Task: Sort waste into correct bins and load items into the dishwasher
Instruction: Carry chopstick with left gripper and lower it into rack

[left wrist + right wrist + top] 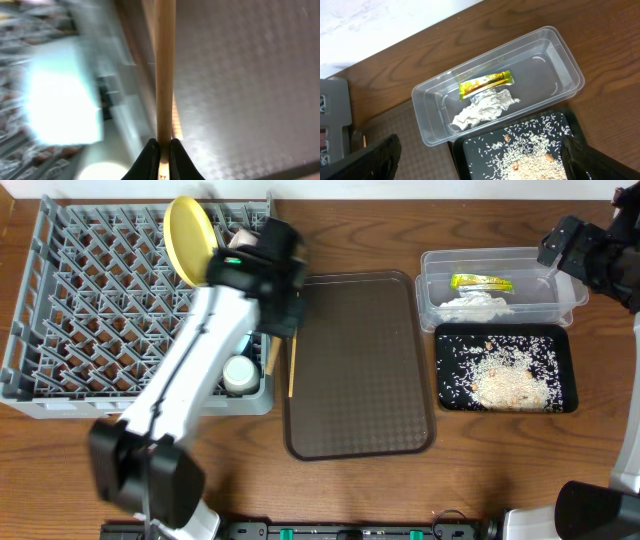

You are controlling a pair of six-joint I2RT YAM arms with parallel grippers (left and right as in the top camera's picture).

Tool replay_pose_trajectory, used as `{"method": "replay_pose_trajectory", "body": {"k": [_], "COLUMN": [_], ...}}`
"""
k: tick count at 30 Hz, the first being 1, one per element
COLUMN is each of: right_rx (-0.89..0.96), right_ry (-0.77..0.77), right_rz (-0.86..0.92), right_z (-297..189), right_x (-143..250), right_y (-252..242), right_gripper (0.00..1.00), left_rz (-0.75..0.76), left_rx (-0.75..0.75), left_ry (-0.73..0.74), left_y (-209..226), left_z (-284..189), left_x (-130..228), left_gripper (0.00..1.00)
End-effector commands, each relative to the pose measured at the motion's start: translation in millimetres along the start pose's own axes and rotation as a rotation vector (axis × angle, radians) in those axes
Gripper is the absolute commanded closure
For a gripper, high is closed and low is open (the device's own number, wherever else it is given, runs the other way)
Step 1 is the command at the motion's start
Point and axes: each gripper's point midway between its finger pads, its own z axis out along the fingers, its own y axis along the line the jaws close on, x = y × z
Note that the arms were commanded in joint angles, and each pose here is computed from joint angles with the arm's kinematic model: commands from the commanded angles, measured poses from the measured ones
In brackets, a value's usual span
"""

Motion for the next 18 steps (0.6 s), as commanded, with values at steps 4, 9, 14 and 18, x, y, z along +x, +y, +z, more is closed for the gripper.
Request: {"method": "replay_pose_trajectory", "body": {"k": [4,9,14,18], "right_rx": [-0.007,-0.007,-0.007,-0.007], "right_ry": [-0.001,-0.001,-0.001,-0.001], "right_rz": [0.004,0.004,0.003,0.004], "right_z": [-0.1,-0.1,0.0,-0.1], "right_x": [-1.4,-1.4,-1.3,-1.4], "right_y": [2.4,2.4,2.5,2.4], "right_gripper": [0.01,0.01,0.01,0.01], "left_rz": [-0.124,-0.140,-0.142,-0.102], "left_rx": [-0.161,-0.241,-0.370,-0.365], "left_ry": [-0.022,0.055,0.131,0.170], "left_y": [87.6,138.9,179.0,181.4], "left_z": [-31.0,-14.9,1.6,18.3], "left_x": [9.7,23.0,30.8,30.6], "left_gripper": [0.92,0.92,0.92,0.92]}}
